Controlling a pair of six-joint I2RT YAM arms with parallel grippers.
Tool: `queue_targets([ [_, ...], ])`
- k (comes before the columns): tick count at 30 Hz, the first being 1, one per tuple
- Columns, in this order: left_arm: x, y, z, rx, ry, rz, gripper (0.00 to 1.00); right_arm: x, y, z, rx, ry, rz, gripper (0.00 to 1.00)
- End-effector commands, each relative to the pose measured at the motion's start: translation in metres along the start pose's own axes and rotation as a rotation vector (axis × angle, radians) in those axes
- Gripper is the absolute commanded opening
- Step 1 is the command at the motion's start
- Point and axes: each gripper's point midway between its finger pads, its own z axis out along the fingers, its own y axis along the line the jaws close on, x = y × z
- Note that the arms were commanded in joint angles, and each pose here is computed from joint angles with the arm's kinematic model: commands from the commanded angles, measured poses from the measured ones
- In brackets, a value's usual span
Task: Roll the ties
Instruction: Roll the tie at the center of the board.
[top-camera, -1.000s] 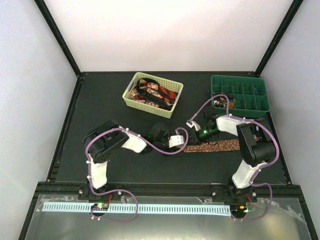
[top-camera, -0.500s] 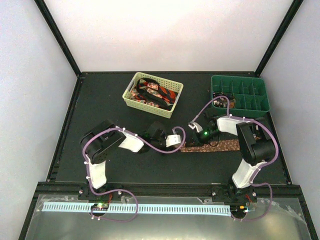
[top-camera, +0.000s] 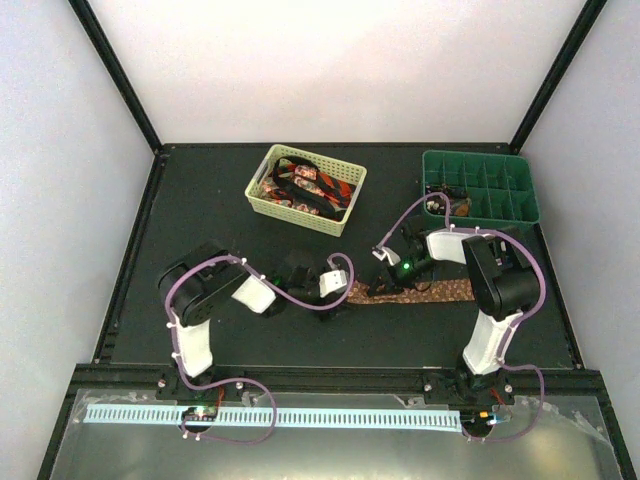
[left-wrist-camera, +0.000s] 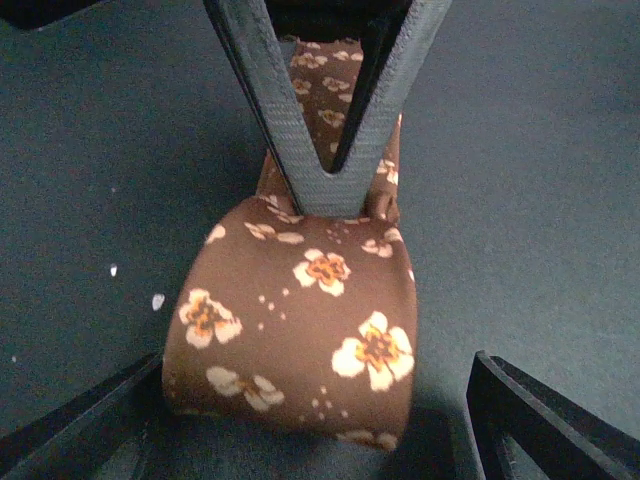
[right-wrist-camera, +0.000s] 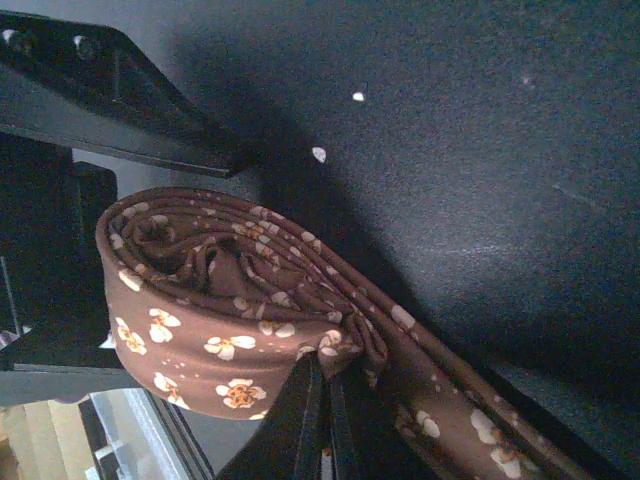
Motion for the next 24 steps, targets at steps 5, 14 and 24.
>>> queue_targets([
  [5, -0.004, -0.001, 0.020, 0.070, -0.076, -0.026, 0.77, 0.009, -0.024, 0.009, 0.113, 0.042, 0.019, 0.02],
  [14, -0.006, -0.010, 0.016, 0.104, -0.091, 0.002, 0.50, 0.006, -0.012, 0.028, 0.060, 0.086, -0.001, 0.02],
  [24, 0.005, -0.006, 0.026, 0.032, 0.066, 0.046, 0.37, 0.001, -0.002, 0.023, 0.021, 0.061, -0.020, 0.06],
])
